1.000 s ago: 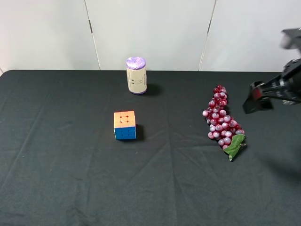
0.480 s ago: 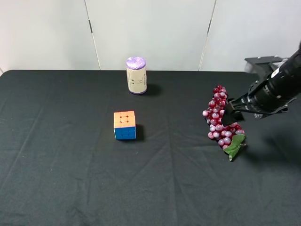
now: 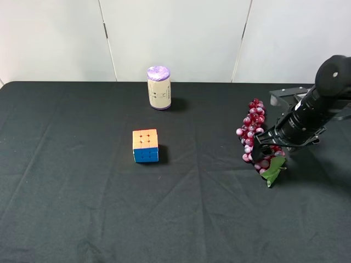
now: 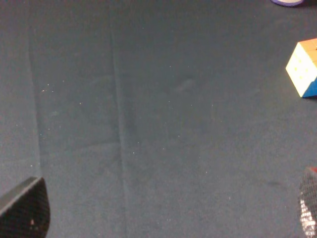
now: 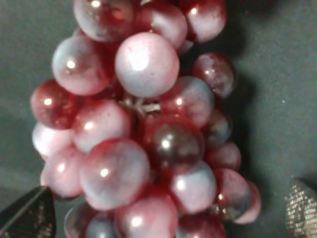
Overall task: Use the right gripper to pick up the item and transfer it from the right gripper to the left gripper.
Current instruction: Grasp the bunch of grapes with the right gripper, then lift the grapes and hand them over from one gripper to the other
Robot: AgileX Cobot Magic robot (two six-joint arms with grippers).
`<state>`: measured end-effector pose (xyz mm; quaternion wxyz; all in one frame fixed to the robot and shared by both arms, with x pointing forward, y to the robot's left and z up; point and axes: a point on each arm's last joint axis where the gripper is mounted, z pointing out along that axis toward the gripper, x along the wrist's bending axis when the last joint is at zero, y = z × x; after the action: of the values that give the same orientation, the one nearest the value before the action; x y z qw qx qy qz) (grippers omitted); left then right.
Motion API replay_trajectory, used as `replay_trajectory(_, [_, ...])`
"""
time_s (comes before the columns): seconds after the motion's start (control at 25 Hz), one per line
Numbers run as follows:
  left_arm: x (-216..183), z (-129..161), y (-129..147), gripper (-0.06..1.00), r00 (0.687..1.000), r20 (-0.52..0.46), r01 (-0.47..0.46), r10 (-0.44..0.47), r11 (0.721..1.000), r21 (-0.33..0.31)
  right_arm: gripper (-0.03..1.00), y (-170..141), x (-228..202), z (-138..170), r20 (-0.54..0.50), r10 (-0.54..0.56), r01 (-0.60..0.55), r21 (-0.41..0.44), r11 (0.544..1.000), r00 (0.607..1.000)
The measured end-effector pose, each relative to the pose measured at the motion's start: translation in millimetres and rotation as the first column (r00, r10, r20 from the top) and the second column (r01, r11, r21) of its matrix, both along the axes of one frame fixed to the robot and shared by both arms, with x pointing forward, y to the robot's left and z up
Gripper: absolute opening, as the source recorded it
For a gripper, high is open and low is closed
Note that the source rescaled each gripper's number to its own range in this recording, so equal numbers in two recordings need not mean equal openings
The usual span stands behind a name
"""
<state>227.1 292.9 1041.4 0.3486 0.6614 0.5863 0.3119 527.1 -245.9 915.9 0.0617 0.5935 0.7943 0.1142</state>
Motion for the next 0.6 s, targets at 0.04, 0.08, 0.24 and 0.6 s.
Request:
replay_trajectory(0.04, [0.0, 0.0, 0.0, 1.00, 1.000, 0.000, 0.000, 0.000, 1.000, 0.000, 1.00, 0.0, 0.4, -2.3, -0.005, 0.000, 0.000, -0.001, 1.000, 1.000])
replay_trajectory(0.08, [0.0, 0.0, 0.0, 1.00, 1.000, 0.000, 0.000, 0.000, 1.000, 0.000, 1.00, 0.1, 0.7, -4.5, -0.010, -0.001, 0.001, -0.002, 1.000, 1.000])
replay_trajectory(0.24, [0.0, 0.0, 0.0, 1.00, 1.000, 0.000, 0.000, 0.000, 1.000, 0.000, 1.00, 0.3, 2.4, -13.4, -0.025, -0.005, 0.005, -0.004, 1.000, 1.000])
replay_trajectory(0.6, [0.0, 0.0, 0.0, 1.00, 1.000, 0.000, 0.000, 0.000, 1.000, 0.000, 0.56, 0.2, 2.7, -16.3, -0.034, -0.002, 0.002, -0.008, 1.000, 0.999])
